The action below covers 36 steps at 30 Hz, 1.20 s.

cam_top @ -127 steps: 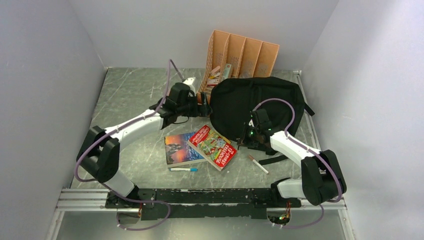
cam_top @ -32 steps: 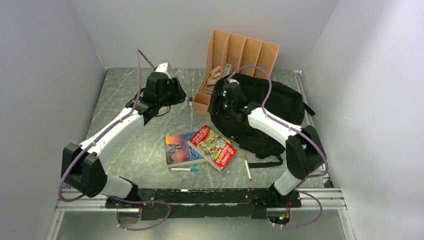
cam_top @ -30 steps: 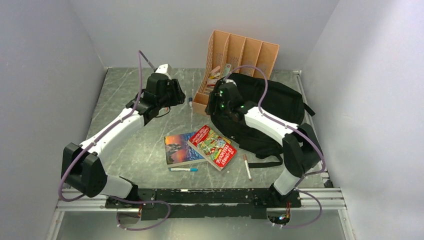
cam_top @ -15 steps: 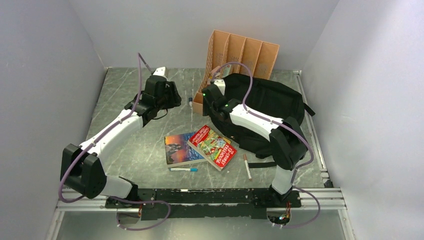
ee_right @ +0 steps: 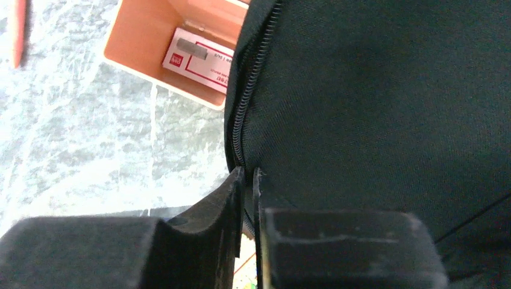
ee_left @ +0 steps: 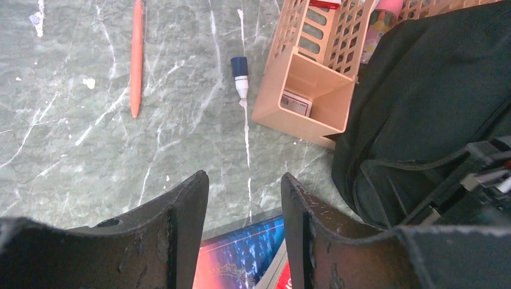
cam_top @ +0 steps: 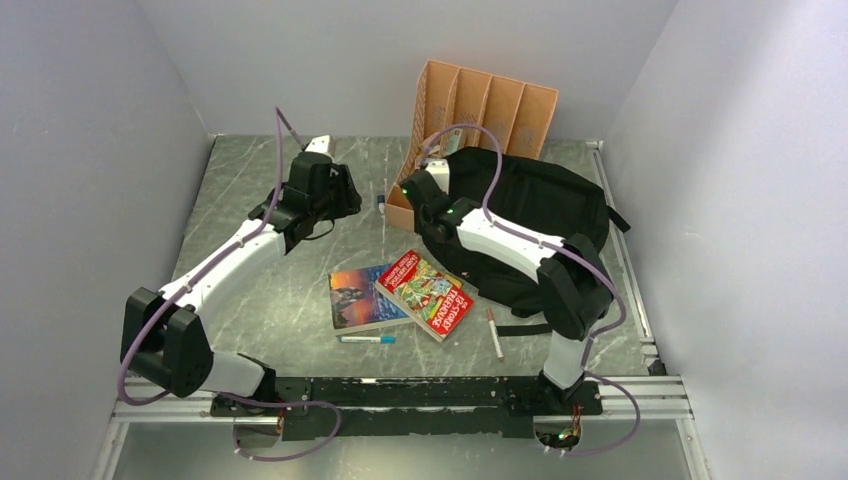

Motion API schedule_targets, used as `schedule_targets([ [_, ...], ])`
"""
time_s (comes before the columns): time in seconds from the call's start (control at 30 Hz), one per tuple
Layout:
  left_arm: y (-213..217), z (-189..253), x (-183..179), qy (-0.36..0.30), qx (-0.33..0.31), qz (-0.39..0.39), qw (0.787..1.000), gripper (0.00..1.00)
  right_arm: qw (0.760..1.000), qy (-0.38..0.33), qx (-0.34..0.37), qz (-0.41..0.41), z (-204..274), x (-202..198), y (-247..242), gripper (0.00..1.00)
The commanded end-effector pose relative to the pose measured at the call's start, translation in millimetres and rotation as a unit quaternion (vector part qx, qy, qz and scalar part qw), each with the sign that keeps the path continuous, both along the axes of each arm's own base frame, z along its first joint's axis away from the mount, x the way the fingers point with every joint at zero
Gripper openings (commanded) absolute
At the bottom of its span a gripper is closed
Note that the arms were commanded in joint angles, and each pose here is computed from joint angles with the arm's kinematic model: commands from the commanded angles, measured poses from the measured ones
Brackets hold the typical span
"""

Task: Pack the student bag
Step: Adjust the student bag at the center of the board.

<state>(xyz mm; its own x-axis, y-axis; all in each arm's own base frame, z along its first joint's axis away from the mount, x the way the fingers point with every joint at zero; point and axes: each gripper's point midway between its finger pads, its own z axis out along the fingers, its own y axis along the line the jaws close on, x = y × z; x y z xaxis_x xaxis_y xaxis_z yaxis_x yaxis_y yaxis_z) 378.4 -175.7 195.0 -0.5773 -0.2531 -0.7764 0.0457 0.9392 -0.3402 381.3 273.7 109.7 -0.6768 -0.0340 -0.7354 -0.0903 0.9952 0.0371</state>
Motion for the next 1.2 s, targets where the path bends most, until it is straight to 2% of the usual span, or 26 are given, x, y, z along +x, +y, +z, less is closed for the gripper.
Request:
schedule_targets([
  [0.0, -1.8, 12.3, 2.5, -0.021, -0.015, -0.010, 1.000, 0.52, 0.998, -0.035, 0.045, 0.003, 30.2, -5.4, -0.3, 0.08],
  [0.07, -2.7, 10.9, 2.8, -0.020, -0.019, -0.012, 1.000, 0.52, 0.997, -0.036, 0.064, 0.007, 33.5, -10.1, -3.0, 0.00],
  [0.33, -14.7, 10.3, 3.4, -0.022, -0.038, -0.043, 0.998, 0.53, 0.988, -0.009, 0.154, -0.010, 34.6, -17.1, -44.2, 0.00],
  [0.5, -45.2, 22.6, 2.0, -0.042, -0.083, -0.119, 0.989, 0.79, 0.975, -0.005, 0.223, -0.012, 42.2, -24.3, -69.3, 0.00],
  [0.6, -65.9, 21.2, 1.7, -0.045, -0.111, -0.155, 0.981, 0.86, 0.969, -0.007, 0.247, -0.016, 45.1, -32.1, -81.3, 0.00],
  [0.77, -107.2, 7.4, 9.8, -0.047, -0.106, -0.197, 0.974, 0.85, 0.967, -0.017, 0.251, -0.046, 52.8, -44.6, -104.5, 0.00],
  [0.93, -148.7, -11.7, 21.1, -0.049, -0.055, -0.223, 0.972, 0.84, 0.965, -0.047, 0.243, -0.088, 67.7, -57.5, -133.8, 0.00],
  [1.17, -182.0, -16.1, 48.7, -0.064, -0.048, -0.237, 0.968, 0.82, 0.968, -0.059, 0.212, -0.121, 74.2, -73.1, -161.5, 0.00],
])
